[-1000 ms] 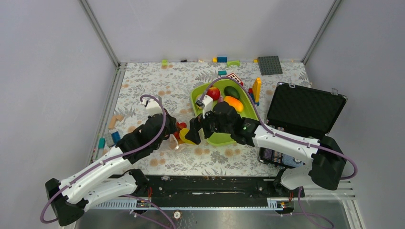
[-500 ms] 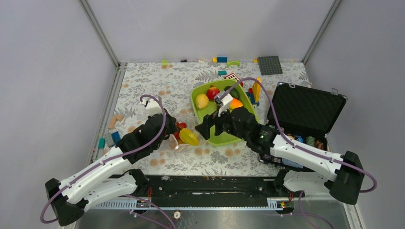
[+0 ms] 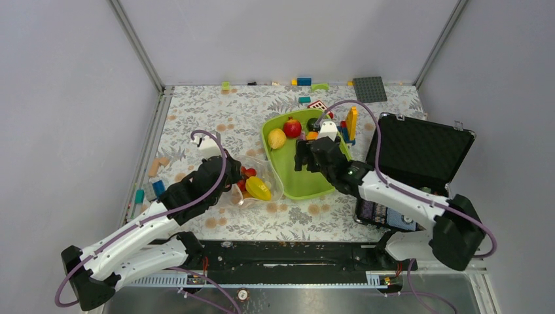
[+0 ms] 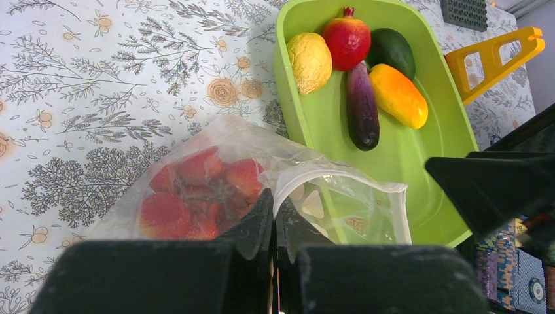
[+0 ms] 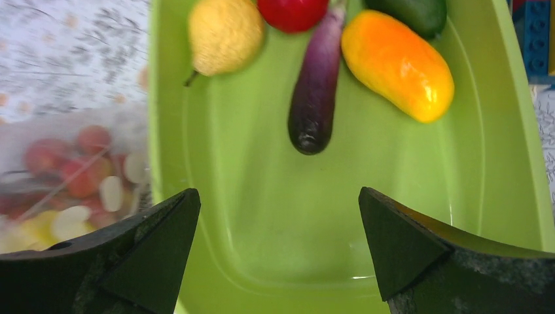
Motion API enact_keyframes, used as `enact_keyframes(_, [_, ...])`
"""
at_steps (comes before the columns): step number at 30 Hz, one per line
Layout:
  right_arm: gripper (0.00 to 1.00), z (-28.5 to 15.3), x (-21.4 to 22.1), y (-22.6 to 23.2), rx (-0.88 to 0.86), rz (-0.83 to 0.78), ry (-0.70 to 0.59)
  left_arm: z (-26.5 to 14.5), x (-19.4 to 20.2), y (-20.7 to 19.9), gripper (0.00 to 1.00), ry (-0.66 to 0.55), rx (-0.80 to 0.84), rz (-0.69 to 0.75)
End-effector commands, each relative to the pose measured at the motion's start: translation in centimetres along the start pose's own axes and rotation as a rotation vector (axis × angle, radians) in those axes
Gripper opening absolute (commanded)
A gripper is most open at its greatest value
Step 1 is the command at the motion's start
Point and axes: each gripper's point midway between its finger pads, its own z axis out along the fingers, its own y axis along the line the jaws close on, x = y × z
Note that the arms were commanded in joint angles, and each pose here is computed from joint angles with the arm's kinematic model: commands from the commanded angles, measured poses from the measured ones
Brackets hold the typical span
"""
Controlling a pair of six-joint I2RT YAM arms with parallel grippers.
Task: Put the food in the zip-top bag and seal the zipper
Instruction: Pick up the fake vegetable from the bin.
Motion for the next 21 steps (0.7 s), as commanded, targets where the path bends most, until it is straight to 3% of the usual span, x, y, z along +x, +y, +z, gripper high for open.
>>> enact_keyframes(1, [1.0, 2.1, -0.2, -1.0, 0.086, 0.017, 0.041, -0.2, -1.4, -0.9, 0.0, -0.043, 0.032, -0.027])
enact_keyframes(12, [1.0, 8.8, 2.2, -2.7, 0.237, -0.018, 0.176, -0.2, -1.3, -0.7, 0.0, -0.044, 0.02, -0.02])
enact_keyframes(21, [0.97, 11.8, 3.9, -3.1, 0.295, -0.008, 0.218, -0.1, -1.5, -0.4, 0.0, -0.053, 0.008, -0.021])
